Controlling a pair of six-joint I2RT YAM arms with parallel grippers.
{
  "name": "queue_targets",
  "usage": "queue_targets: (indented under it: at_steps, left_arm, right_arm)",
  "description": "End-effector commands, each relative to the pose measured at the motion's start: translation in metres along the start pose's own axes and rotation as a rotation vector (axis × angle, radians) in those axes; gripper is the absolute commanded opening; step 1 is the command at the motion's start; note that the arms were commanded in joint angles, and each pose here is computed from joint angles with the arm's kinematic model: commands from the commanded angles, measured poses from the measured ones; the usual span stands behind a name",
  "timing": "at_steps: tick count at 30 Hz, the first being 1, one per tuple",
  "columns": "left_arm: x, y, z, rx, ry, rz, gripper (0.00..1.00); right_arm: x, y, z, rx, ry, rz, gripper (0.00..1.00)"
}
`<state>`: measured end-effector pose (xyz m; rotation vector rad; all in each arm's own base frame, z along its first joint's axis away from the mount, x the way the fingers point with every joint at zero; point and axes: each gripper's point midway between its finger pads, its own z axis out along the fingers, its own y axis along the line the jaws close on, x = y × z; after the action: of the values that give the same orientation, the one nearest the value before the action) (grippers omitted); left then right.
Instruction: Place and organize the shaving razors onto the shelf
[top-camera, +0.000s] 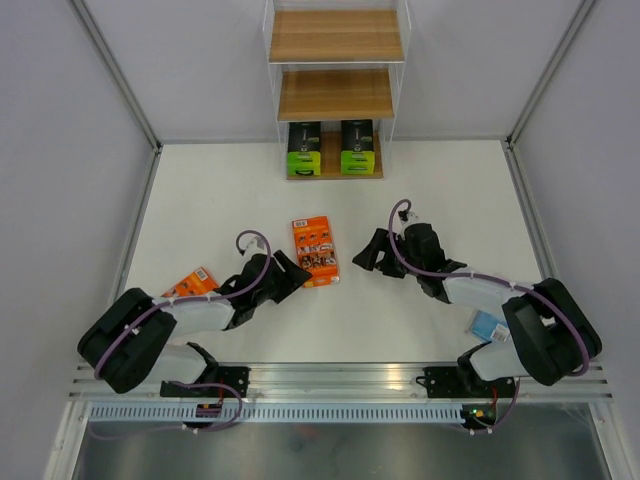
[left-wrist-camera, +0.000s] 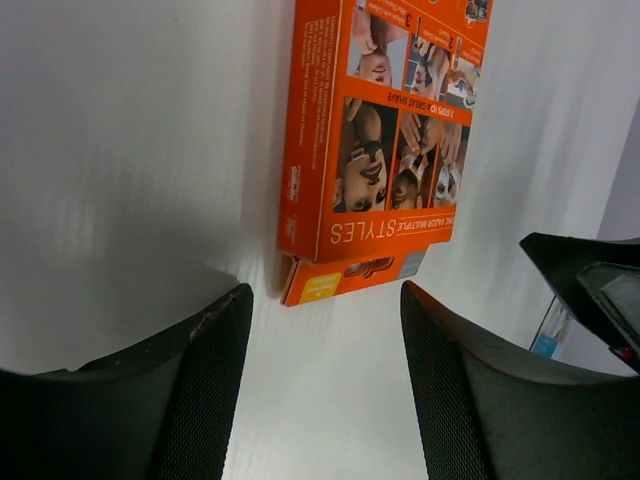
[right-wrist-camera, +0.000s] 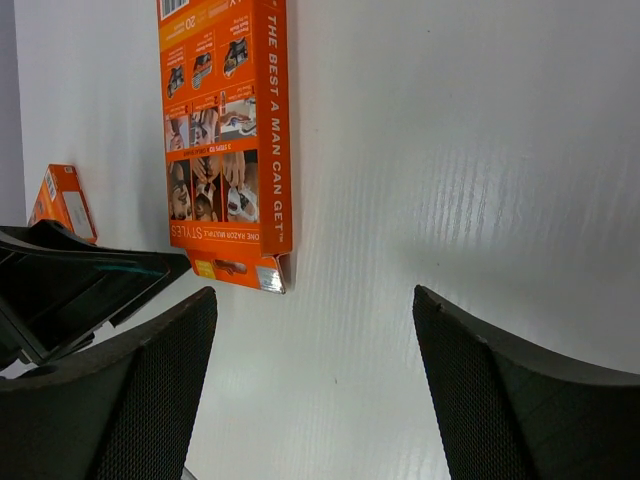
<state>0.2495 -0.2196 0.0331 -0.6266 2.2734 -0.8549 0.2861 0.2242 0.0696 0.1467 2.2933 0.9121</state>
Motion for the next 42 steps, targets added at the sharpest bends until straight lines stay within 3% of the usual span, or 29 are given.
queue_targets:
  at_steps: [1, 17, 23, 32, 42]
  left_arm:
    - [0.004, -0.008, 0.012, 0.024, -0.001, -0.051, 0.66]
    - [0.012, -0.020, 0.026, 0.131, 0.001, -0.008, 0.63]
    - [0.008, -0.025, 0.026, 0.143, -0.011, 0.016, 0.62]
    - [0.008, -0.035, 0.029, 0.172, 0.000, 0.039, 0.61]
    - [0.005, -0.040, 0.028, 0.178, -0.010, 0.051, 0.61]
  right_arm:
    - [-0.001, 0.012, 0.008, -0.064, -0.004, 0.005, 0.85]
    - [0.028, 0.019, 0.048, -0.120, 0.049, 0.013, 0.84]
    - [0.029, 0.026, 0.051, -0.166, 0.043, 0.055, 0.76]
    - [0.062, 0.008, 0.041, -0.160, 0.132, 0.024, 0.71]
    - [0.060, 0.005, 0.052, -0.175, 0.103, 0.024, 0.67]
